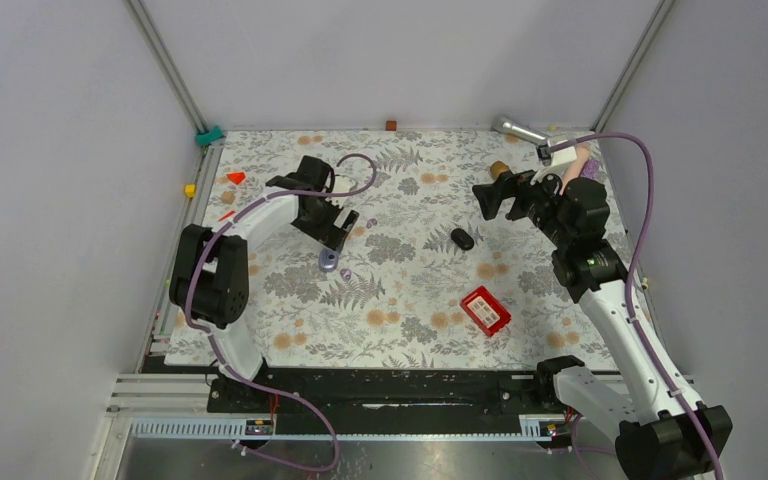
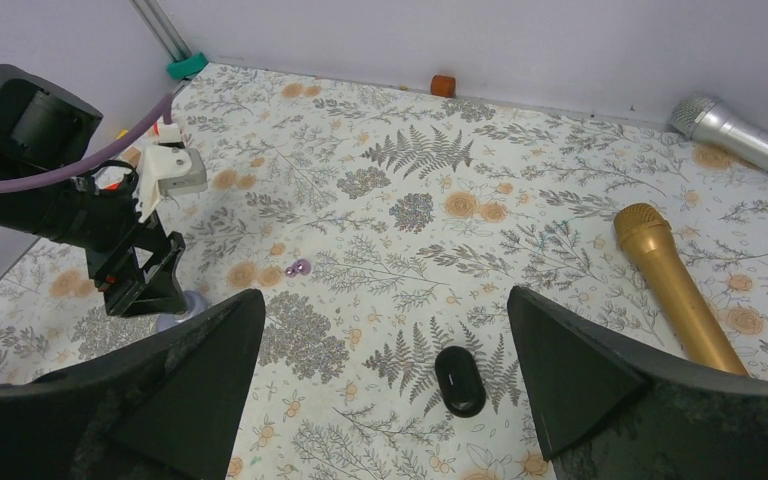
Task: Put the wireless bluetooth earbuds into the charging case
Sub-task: Pick up the charging case from the center of the board.
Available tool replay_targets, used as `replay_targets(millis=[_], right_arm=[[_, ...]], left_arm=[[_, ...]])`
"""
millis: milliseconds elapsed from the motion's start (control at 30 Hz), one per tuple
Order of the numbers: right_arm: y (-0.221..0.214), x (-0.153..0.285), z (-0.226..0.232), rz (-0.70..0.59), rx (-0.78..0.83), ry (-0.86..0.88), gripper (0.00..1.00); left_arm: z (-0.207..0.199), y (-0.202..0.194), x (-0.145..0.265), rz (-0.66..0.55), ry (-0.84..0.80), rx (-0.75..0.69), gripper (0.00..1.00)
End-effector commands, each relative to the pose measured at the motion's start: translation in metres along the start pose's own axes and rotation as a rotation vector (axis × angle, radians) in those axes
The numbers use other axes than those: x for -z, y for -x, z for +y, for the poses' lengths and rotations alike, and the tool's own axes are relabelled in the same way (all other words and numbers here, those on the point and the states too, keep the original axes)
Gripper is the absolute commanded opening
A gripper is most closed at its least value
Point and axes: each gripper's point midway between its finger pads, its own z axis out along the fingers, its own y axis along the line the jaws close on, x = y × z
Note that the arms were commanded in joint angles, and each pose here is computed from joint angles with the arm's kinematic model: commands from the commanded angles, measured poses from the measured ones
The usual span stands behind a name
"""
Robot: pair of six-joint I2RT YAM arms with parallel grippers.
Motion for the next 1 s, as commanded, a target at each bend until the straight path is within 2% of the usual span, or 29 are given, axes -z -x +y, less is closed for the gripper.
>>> replay_targets(millis=[0,267,500,967], right_arm=[[0.012,-0.001,0.006,-0.045,-0.009,0.035,0.99],[0.010,-0.003,0.008,-0.038,-0.017,0.045,1.00],[0.010,-0.002,0.009,-0.038,-0.021,0.052,1.00],[0.010,-0.002,0.012,-0.039,-0.030,0.069,0.99]], left_arm=[[-0.001,-0.004,-0.010,0.009,0.002,-0.023,0.99],[-0.006,-0.021,-0.009,0.051,0.033,-0.085,0.99],[0.012,-0.030,-0.017,0.086,0.146,-0.095,0.99],[0.031,-0.026,-0.009,0.057,0.248,-0.100,0.99]])
